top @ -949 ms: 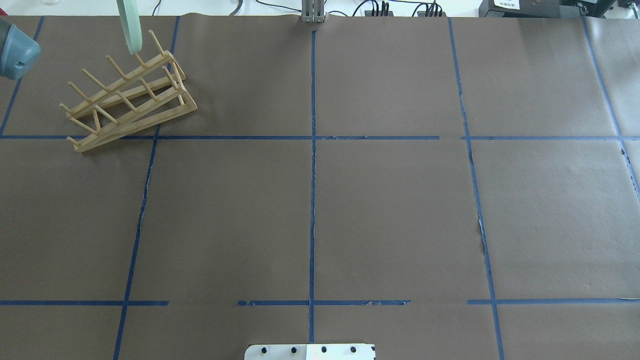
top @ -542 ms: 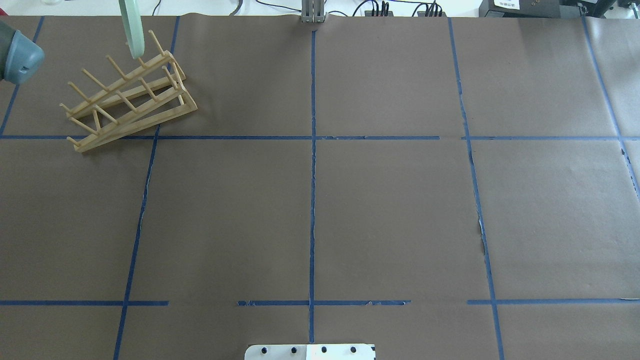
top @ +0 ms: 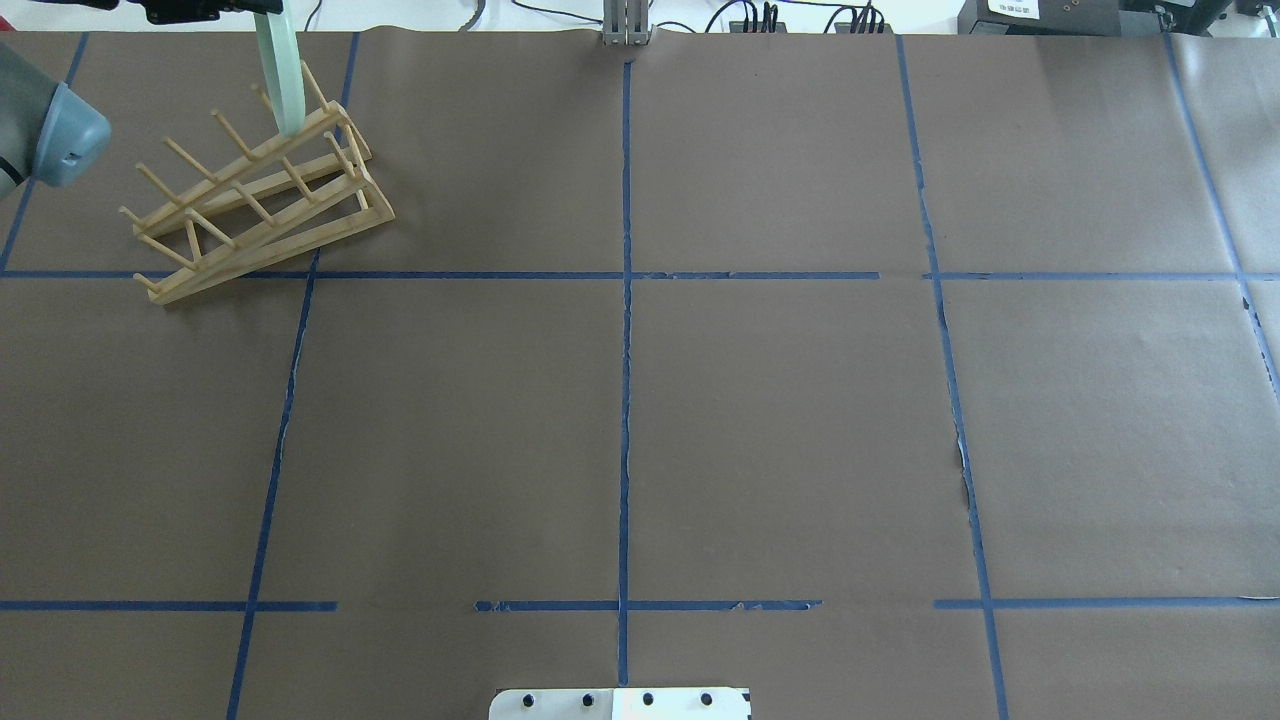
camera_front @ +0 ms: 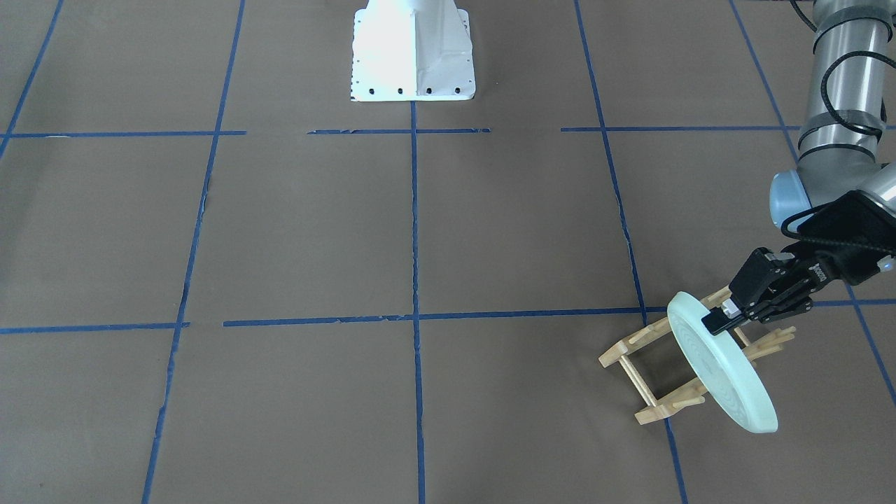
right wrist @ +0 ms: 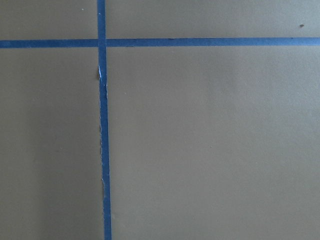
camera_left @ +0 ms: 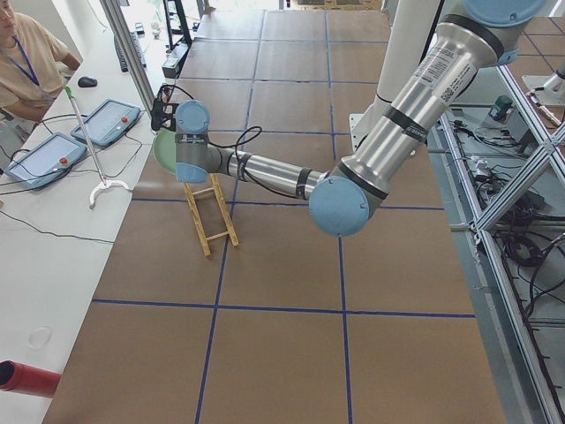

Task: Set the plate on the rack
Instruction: 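Lift the plate upright with the left gripper toward the rack, then lower the upright plate between the rack's wooden pegs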

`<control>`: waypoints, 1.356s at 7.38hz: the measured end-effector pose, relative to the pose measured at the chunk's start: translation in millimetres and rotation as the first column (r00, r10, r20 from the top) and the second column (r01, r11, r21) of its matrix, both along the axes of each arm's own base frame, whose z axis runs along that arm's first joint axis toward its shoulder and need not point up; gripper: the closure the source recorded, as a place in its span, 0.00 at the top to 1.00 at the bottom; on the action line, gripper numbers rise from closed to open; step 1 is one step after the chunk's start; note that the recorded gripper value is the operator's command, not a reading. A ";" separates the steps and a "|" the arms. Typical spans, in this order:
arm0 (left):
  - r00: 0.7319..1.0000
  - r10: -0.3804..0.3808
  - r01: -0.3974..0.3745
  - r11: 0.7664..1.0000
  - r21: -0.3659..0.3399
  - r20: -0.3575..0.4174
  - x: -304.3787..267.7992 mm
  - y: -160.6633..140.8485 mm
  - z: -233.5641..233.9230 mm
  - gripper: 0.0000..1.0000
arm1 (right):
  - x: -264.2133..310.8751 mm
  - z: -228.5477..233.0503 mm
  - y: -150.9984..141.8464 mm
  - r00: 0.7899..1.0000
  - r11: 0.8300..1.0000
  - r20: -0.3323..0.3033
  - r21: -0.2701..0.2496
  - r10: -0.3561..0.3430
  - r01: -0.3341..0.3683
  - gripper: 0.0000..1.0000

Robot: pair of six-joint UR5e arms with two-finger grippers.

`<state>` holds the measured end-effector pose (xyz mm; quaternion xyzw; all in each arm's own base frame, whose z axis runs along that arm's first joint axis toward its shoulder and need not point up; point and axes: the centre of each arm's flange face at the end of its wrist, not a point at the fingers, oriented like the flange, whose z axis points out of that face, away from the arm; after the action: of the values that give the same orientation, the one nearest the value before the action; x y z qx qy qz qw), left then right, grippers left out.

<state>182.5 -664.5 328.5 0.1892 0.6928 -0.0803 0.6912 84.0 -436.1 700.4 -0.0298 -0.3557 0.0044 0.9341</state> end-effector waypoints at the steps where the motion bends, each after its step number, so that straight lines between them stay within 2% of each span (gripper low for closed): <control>1: 1.000 0.005 -0.005 1.000 -0.005 0.002 6.2 0.5 2.8 0.00 | 0.0 0.0 0.0 1.000 1.000 0.000 0.000 0.000 0.000 1.00; 10: 1.000 0.014 -0.013 0.999 -0.049 0.019 30.1 8.8 35.2 0.00 | 0.0 0.2 0.2 1.000 1.000 0.000 -0.001 0.000 0.000 1.00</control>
<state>212.7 -655.7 363.7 0.1681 0.6852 -0.0907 0.7029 84.0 -435.8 700.6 -0.0301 -0.3557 0.0044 0.9341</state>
